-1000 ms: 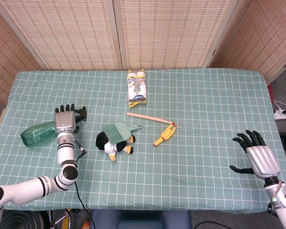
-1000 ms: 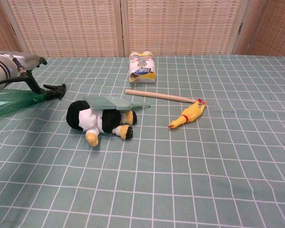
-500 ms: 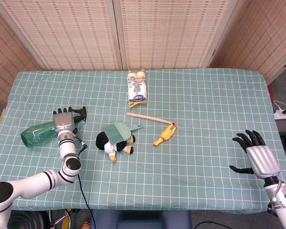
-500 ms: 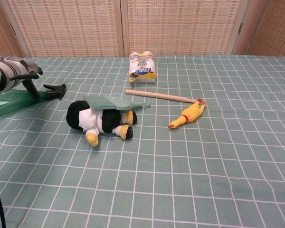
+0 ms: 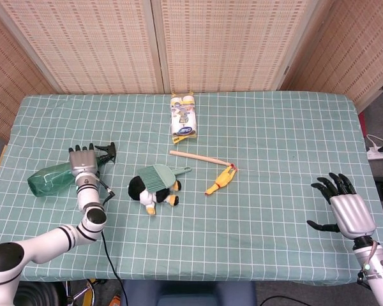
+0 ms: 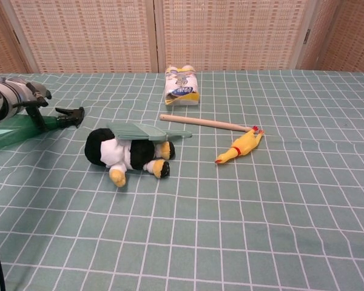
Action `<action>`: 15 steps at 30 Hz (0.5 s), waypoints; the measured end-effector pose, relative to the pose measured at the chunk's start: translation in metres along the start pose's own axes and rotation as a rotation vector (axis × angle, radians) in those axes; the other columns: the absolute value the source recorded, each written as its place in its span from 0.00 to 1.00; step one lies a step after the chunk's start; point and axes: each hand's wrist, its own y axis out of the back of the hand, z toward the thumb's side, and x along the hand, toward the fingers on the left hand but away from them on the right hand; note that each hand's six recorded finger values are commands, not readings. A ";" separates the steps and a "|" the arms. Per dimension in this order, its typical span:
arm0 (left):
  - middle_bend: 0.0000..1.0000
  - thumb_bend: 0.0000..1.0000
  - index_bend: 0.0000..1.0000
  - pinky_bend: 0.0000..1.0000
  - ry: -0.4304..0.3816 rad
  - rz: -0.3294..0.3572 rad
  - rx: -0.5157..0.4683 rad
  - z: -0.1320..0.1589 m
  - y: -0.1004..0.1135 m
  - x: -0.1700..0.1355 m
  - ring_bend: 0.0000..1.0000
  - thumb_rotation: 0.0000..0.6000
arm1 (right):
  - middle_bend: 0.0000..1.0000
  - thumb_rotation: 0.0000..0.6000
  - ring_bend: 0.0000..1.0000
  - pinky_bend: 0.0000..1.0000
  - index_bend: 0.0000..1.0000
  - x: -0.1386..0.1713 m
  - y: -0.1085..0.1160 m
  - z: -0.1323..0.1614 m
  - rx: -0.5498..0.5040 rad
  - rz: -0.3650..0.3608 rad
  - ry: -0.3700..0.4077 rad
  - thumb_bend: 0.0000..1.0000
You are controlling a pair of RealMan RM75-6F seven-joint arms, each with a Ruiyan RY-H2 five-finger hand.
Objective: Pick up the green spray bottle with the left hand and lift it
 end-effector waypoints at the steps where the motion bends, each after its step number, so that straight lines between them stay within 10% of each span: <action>1: 0.16 0.28 0.00 0.12 0.001 0.001 0.005 -0.001 -0.001 0.002 0.07 1.00 | 0.14 1.00 0.00 0.00 0.23 0.000 0.000 0.000 -0.001 -0.003 0.002 0.00; 15: 0.24 0.28 0.19 0.20 0.033 -0.023 0.067 -0.005 -0.018 0.014 0.17 1.00 | 0.15 1.00 0.00 0.00 0.23 -0.001 0.000 0.001 0.000 -0.010 0.009 0.00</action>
